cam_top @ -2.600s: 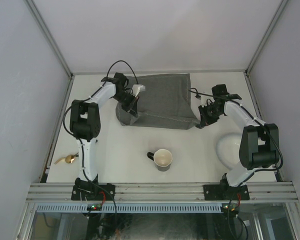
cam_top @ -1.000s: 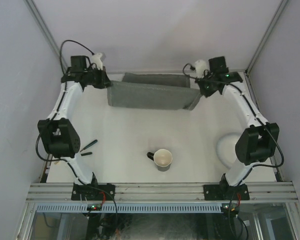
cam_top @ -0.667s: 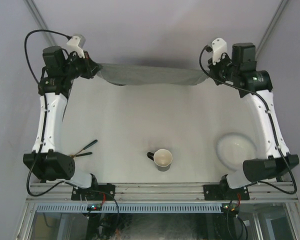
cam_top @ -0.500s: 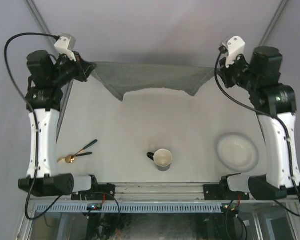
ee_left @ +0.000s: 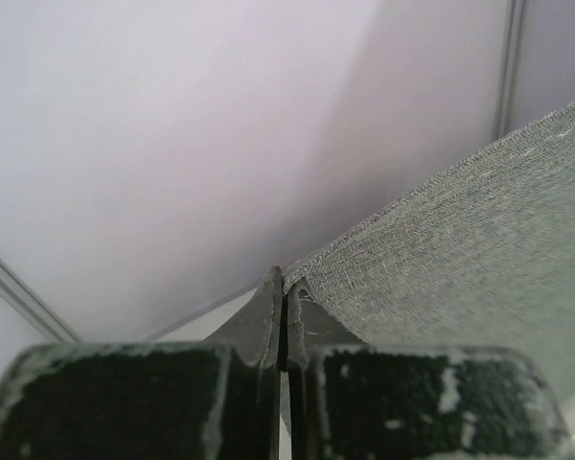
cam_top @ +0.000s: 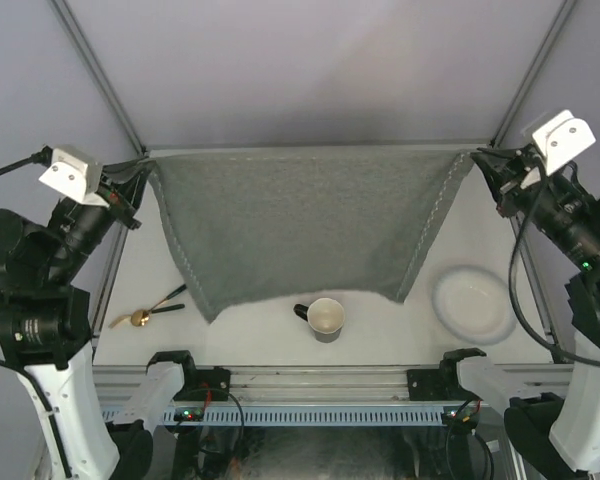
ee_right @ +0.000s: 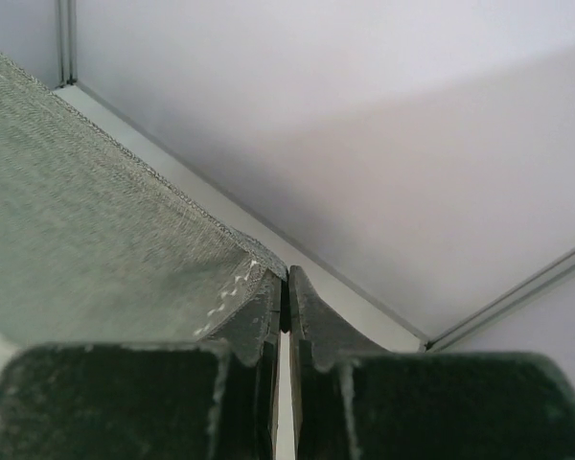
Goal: Set the dinner table for one person
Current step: Flatten out the napkin at the center of the board.
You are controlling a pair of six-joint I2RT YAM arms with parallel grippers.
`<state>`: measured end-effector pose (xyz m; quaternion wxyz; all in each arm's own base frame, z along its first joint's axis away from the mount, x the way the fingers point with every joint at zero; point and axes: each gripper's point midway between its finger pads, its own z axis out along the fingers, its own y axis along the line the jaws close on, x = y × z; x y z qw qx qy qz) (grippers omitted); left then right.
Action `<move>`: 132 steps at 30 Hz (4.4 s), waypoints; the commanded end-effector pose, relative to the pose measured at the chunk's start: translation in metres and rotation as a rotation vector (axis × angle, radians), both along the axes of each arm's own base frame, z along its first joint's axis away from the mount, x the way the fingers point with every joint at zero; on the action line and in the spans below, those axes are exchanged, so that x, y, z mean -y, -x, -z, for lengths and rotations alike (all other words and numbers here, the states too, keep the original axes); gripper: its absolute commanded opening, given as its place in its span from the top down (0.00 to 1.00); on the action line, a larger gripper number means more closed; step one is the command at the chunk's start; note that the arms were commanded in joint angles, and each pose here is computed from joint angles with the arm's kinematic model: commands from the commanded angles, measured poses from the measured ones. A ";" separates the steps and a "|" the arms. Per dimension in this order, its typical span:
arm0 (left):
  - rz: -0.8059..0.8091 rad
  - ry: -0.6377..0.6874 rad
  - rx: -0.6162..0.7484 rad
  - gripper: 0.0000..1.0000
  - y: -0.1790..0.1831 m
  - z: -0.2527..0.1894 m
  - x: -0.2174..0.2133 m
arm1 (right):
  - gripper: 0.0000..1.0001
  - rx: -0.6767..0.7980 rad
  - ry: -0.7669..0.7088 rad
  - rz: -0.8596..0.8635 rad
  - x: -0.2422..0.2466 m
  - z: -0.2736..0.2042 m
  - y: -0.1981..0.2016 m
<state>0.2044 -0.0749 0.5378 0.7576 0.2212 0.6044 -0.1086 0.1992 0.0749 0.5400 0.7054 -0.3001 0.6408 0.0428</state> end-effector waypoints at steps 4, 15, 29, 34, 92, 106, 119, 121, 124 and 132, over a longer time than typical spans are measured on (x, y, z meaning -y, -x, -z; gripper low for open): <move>-0.283 -0.060 -0.232 1.00 -0.129 0.070 -0.065 | 1.00 -0.146 0.015 0.193 0.030 0.056 -0.123; -0.277 -0.020 -0.449 1.00 -0.318 0.134 -0.084 | 1.00 -0.289 -0.035 0.269 0.066 0.115 -0.307; -0.398 -0.003 -0.258 1.00 -0.381 0.102 -0.113 | 1.00 -0.139 -0.137 0.419 0.118 0.092 -0.374; -0.442 0.040 -0.148 1.00 -0.374 0.061 -0.126 | 1.00 -0.034 -0.164 0.431 0.122 0.051 -0.366; -0.067 -0.035 -0.463 1.00 -0.196 0.222 0.009 | 0.23 -0.545 -0.098 0.304 0.067 0.266 -0.141; -0.016 0.032 -0.604 1.00 -0.209 0.282 0.000 | 0.18 -0.702 0.121 0.116 -0.026 0.315 -0.189; 0.329 0.070 -0.382 1.00 -0.309 0.100 0.199 | 0.18 -0.735 -0.018 0.274 0.054 0.330 -0.153; 0.367 0.099 -0.266 1.00 -0.305 0.069 0.228 | 0.18 -0.722 -0.041 0.305 0.069 0.326 -0.139; 0.395 0.098 -0.162 1.00 -0.286 0.053 0.260 | 0.18 -0.713 -0.050 0.348 0.084 0.326 -0.121; 0.533 0.203 -0.249 1.00 -0.238 0.032 0.266 | 0.17 -0.688 -0.078 0.345 0.084 0.322 -0.113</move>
